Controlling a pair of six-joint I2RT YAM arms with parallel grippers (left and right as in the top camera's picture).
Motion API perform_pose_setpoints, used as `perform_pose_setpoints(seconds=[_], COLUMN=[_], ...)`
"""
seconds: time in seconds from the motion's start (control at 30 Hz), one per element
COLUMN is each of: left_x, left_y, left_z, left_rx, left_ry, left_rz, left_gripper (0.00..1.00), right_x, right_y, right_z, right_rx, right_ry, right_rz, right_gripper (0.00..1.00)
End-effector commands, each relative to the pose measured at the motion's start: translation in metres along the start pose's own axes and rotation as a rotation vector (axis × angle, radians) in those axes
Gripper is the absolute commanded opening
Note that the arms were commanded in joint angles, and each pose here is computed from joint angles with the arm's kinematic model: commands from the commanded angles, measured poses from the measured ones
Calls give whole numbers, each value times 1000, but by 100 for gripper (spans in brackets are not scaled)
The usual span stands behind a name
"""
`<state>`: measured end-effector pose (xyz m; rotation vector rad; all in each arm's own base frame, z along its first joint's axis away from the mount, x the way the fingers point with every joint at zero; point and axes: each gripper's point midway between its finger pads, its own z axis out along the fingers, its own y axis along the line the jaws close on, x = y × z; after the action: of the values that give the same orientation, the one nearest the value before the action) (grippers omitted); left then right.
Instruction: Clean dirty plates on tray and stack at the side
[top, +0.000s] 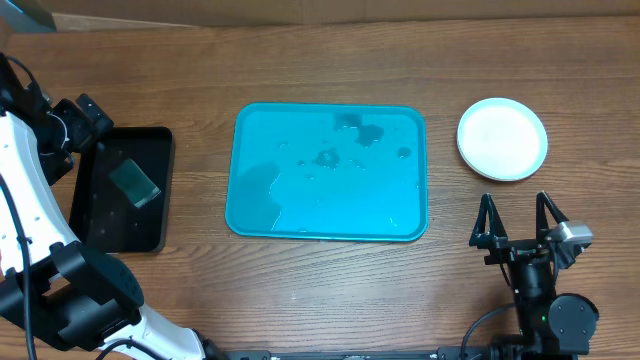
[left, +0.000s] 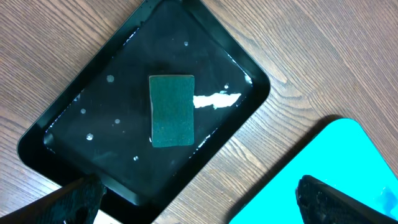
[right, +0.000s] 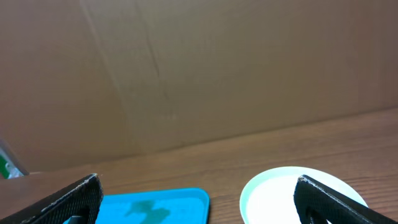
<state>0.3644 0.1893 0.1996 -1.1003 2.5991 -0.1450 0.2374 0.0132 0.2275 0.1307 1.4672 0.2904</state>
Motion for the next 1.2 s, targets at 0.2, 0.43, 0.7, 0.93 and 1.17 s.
perform_pose_setpoints(seconds=[0.2,0.43,0.7,0.93,1.17], left_x=[-3,-3,-3,-3,-3], left_y=[-3,-3,-4,-4,-3], left_z=[-7,-7,-7,-7,-7], left_rx=[11,11,11,11,11], left_ry=[-19,-19,-20,-20,-19], left_rz=[20,20,21,21,20], left_gripper=[100,100,100,100,100], right_x=[13,26,54,52,52], right_y=[0,-9,-25,-32,-32], right_z=[4,4,2,1,1], right_rx=[-26,20,101,127,127], right_ry=[-47,-6,108,101,101], right_rz=[2,4,-28,-41,-41], right_gripper=[100,100,100,100,100])
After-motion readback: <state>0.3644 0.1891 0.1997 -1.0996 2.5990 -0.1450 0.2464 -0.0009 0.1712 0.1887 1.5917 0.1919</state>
